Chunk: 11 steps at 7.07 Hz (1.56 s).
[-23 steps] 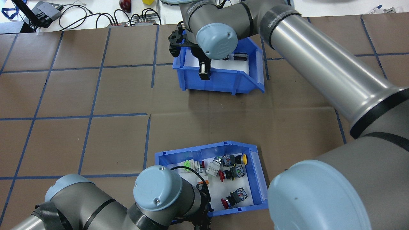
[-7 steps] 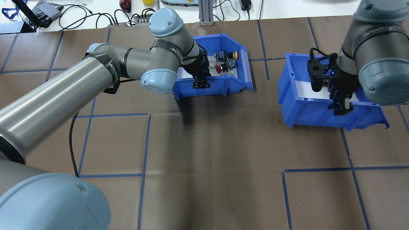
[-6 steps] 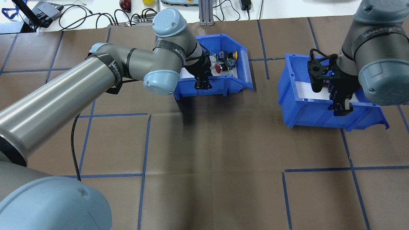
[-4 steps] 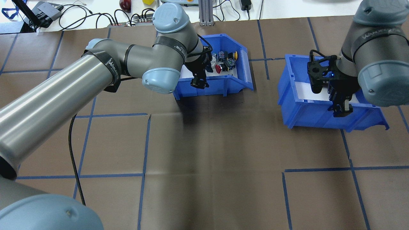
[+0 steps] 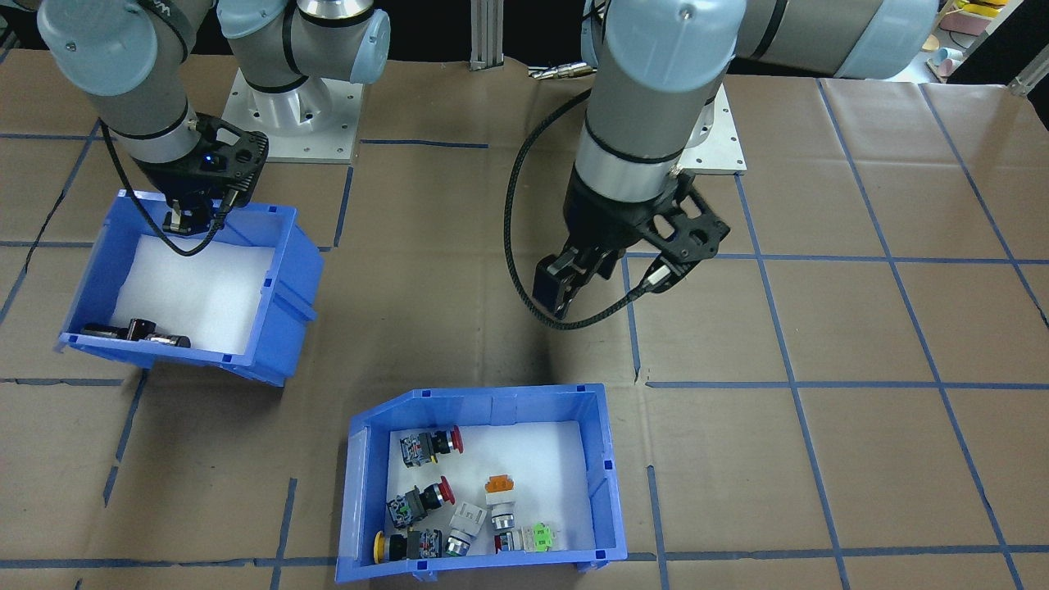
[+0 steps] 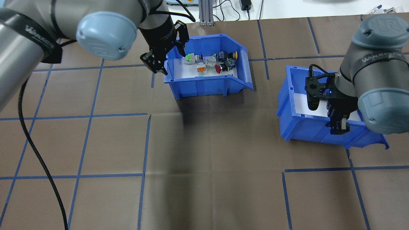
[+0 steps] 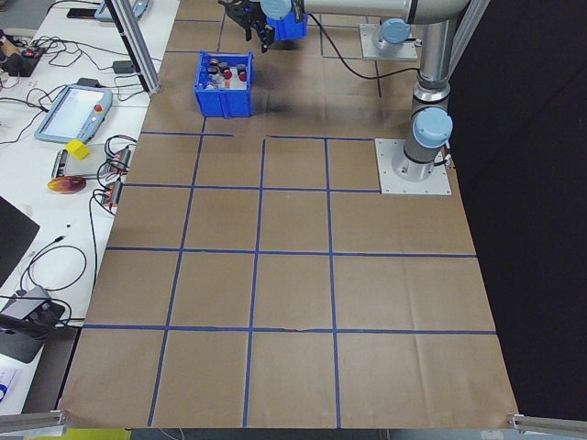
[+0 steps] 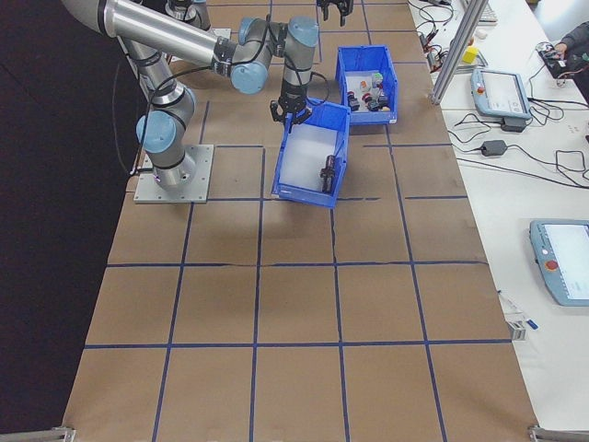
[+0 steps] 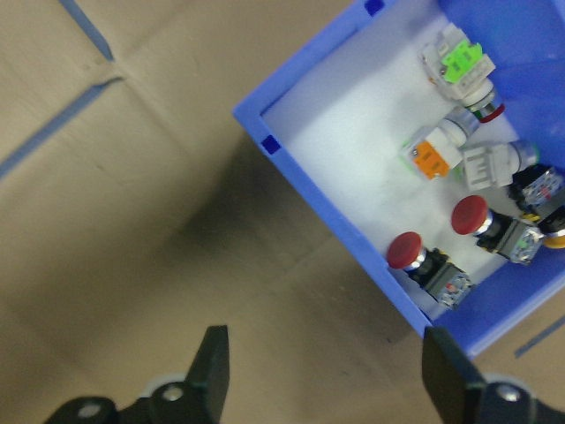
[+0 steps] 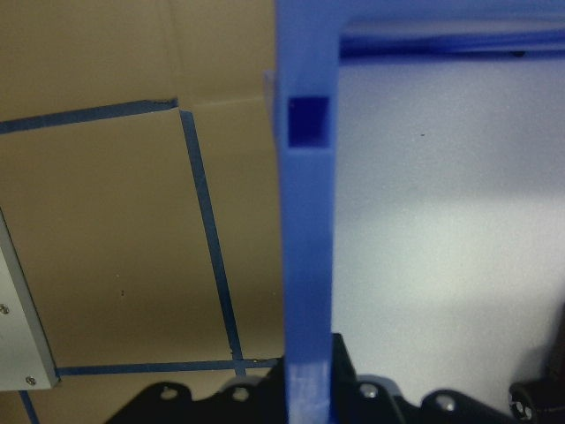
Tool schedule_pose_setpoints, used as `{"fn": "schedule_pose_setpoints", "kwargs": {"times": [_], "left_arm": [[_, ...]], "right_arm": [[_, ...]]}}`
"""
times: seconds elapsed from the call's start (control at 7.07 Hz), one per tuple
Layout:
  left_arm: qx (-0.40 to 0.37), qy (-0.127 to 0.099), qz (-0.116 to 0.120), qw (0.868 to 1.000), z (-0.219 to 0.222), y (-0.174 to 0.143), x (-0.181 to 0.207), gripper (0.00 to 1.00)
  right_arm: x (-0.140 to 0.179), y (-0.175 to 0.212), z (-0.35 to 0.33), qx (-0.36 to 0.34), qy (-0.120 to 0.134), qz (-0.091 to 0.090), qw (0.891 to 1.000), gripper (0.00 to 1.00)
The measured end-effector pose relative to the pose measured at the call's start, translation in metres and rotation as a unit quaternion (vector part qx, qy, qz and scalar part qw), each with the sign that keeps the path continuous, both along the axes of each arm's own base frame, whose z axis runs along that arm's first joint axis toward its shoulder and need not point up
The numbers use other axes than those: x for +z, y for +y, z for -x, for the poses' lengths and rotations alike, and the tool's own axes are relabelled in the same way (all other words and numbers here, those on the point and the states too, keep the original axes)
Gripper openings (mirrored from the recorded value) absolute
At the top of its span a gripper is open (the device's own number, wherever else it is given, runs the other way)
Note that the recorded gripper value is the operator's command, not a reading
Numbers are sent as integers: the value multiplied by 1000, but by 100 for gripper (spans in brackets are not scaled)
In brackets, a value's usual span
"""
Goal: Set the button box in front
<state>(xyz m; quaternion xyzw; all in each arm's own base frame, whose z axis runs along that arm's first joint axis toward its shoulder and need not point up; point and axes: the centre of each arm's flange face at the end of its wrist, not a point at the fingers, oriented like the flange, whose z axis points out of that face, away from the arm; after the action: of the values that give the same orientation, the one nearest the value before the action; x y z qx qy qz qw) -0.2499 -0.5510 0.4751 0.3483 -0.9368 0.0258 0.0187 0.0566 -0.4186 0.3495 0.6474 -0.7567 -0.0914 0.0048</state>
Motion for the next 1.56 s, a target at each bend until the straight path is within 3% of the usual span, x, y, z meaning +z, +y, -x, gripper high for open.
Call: {"fn": "schedule_pose_setpoints", "kwargs": {"times": [0.14, 0.42, 0.57, 0.71, 0.85, 0.99, 1.27, 1.56], "left_arm": [[-57, -34, 6, 998, -24, 13, 30, 99], [-142, -58, 1, 988, -73, 30, 63, 99], [-207, -60, -10, 977, -91, 41, 73, 99], [-289, -58, -29, 955, -102, 57, 80, 99], [-349, -53, -49, 934, -110, 71, 80, 99], [-378, -49, -59, 923, -115, 78, 76, 99], [-393, -48, -59, 917, -117, 78, 69, 99], [-389, -53, -50, 918, -117, 75, 70, 99]], "right_arm": [[-5, 13, -14, -8, 1, -1, 1000, 6], [-14, 35, -60, -24, 11, 1, 1000, 6], [-16, 45, -84, -32, 16, 6, 999, 7], [-18, 55, -111, -36, 20, 15, 999, 7], [-20, 66, -140, -40, 23, 28, 999, 7], [-24, 76, -170, -37, 22, 46, 998, 7], [-41, 92, -235, -9, 13, 83, 996, 7], [-54, 108, -278, 29, 6, 97, 995, 7]]}}
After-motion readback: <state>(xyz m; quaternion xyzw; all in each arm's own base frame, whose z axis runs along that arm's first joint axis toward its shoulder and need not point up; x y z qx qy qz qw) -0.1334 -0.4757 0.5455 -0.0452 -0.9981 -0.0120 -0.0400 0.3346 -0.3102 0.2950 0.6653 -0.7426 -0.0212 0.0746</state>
